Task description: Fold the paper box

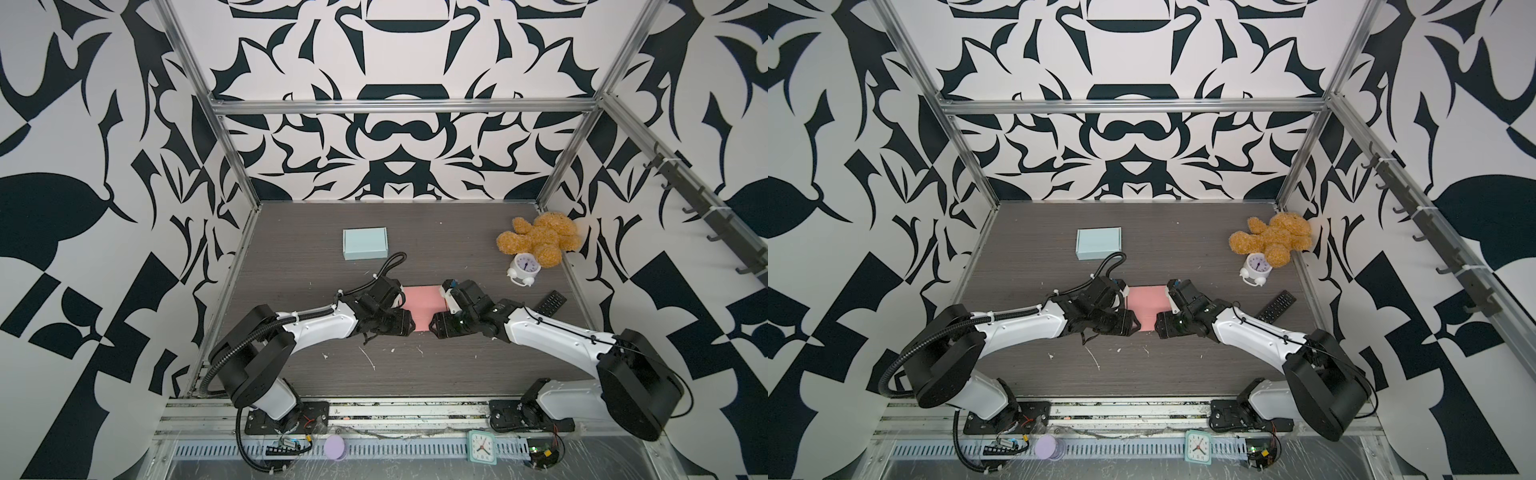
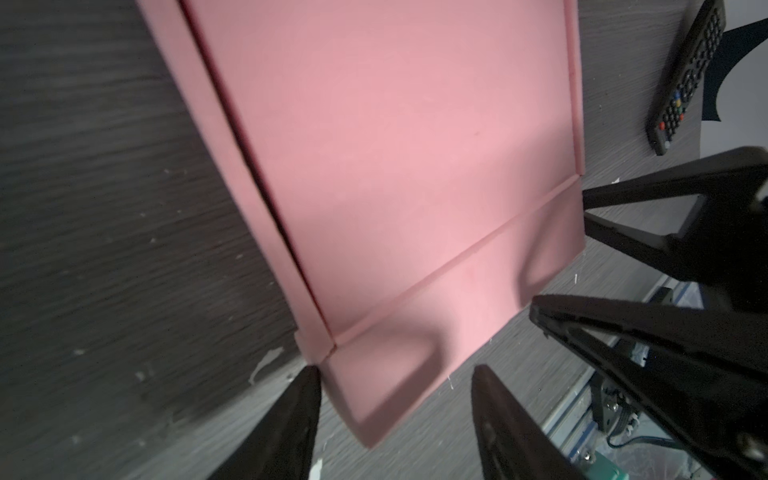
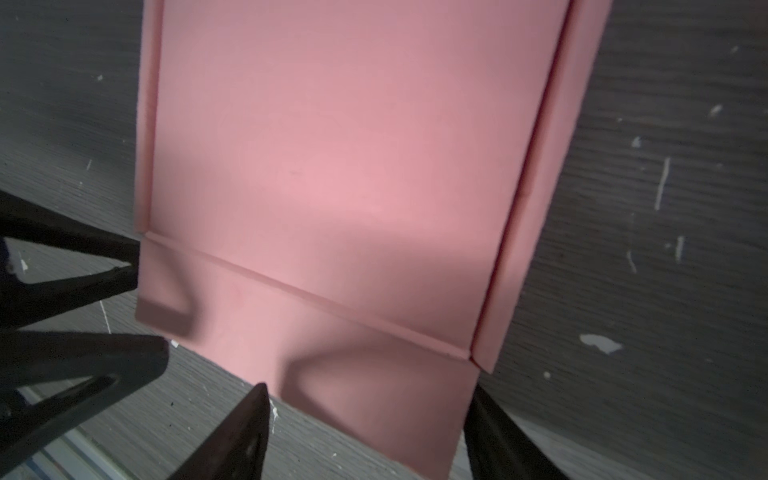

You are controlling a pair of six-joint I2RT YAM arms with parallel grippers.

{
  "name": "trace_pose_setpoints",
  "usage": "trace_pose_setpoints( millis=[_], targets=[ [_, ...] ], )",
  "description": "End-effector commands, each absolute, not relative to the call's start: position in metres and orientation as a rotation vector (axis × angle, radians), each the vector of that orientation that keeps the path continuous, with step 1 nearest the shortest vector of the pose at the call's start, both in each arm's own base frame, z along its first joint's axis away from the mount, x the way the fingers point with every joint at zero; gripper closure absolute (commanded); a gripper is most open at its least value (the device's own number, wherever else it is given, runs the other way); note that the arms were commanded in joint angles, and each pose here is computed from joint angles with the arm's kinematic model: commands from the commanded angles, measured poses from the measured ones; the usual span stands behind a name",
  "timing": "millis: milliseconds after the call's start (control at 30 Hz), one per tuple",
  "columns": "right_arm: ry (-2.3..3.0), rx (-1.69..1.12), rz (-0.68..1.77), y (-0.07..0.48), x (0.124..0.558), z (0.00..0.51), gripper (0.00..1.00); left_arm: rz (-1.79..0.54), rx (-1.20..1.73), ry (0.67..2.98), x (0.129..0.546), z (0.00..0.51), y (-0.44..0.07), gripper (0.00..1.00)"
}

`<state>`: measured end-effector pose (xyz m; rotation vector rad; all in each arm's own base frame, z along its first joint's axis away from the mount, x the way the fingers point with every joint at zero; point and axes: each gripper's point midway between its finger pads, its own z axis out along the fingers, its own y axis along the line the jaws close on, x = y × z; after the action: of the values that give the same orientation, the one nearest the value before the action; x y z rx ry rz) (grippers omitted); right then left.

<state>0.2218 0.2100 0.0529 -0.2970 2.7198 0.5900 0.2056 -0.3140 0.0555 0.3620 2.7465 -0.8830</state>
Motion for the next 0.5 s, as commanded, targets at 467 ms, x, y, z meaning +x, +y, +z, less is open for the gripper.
trace_pose_setpoints(
  millis=[467],
  targets=[
    [2.684, -0.338, 0.580, 0.219, 0.219, 0.063, 0.26, -0.896, 0.356, 2.734, 0.199, 0.059, -0.318, 0.39]
  ],
)
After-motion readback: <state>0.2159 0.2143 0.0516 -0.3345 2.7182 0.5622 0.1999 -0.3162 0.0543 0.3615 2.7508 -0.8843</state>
